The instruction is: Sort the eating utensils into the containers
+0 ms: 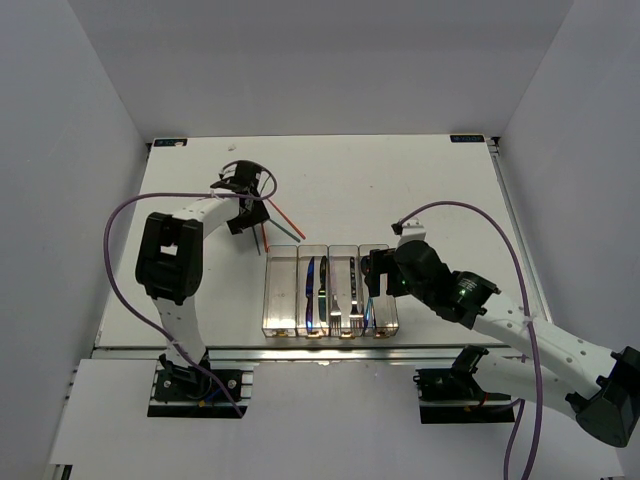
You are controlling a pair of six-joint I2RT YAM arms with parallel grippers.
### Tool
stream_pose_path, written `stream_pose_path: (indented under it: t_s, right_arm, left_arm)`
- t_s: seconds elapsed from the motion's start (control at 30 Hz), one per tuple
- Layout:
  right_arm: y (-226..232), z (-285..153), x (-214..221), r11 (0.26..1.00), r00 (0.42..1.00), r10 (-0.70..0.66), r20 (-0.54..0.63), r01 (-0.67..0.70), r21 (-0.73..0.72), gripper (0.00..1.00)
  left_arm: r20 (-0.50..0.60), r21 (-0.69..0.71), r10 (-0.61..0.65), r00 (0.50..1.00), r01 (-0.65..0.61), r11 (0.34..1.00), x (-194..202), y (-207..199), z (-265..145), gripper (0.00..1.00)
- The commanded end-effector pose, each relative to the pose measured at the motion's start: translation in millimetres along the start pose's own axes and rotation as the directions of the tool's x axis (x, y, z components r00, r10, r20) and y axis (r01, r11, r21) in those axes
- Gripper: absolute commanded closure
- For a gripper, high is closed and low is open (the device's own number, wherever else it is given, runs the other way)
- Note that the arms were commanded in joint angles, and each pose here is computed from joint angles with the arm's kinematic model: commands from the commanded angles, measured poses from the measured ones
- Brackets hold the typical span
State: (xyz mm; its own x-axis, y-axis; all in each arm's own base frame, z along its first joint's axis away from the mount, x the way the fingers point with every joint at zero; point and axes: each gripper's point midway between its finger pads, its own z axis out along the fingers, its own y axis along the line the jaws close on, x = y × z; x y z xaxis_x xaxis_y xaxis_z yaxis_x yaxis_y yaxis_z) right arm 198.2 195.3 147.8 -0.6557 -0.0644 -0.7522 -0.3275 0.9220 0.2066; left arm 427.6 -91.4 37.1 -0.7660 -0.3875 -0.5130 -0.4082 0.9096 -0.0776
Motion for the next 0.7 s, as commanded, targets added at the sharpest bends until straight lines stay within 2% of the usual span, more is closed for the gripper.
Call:
stream_pose_path:
  t_s: [0.0,0.13,0.17,0.3,0.47,0.57,0.6,0.63,0.67]
  right_arm:
    - [3,1,-8,1.0,0.999,-0.003,0.039,0.004,-0.02,0.11]
    - [4,4,-5,1.0,1.0,-0.006,0.024,0.006,-0.022,0.11]
    - [4,5,-5,1.0,1.0,-0.006,0.023,0.006,-0.021,0.11]
    - [4,5,-4,1.0,1.0,-0.005,0.02,0.005,-0.023,0.11]
    - [5,4,-4,1.0,1.0,-0.002,0.023,0.003,-0.028,0.11]
    - [5,4,-4,1.0,1.0,0.0,0.025,0.0,-0.029,0.11]
    - [5,4,-4,1.0,1.0,0.002,0.026,-0.001,-0.03,0.11]
    - [4,4,-3,1.0,1.0,0.003,0.028,-0.002,-0.031,0.11]
    - [4,3,-3,0.999,1.0,0.005,0.029,-0.004,-0.032,0.11]
  left_arm:
    - [0.024,0.024,-0.017,1.0,0.016,1.0,-11,-3,-3,0.31]
    - [0.02,0.035,-0.03,0.999,0.029,0.999,-14,0,0,0.35]
    - [0.014,0.034,-0.031,0.999,0.031,0.999,-13,1,2,0.39]
    - [-0.001,0.018,-0.032,0.999,0.032,0.999,-11,4,9,0.4]
    - [-0.072,-0.011,-0.004,0.997,0.003,1.0,5,7,29,0.43]
    - [-0.106,-0.004,0.013,0.994,-0.013,1.0,12,4,37,0.48]
    - [-0.108,-0.003,0.015,0.994,-0.015,1.0,12,3,38,0.52]
    - [-0.111,-0.006,0.019,0.994,-0.02,1.0,12,4,38,0.68]
    - [-0.116,-0.015,0.022,0.993,-0.024,1.0,14,6,39,0.78]
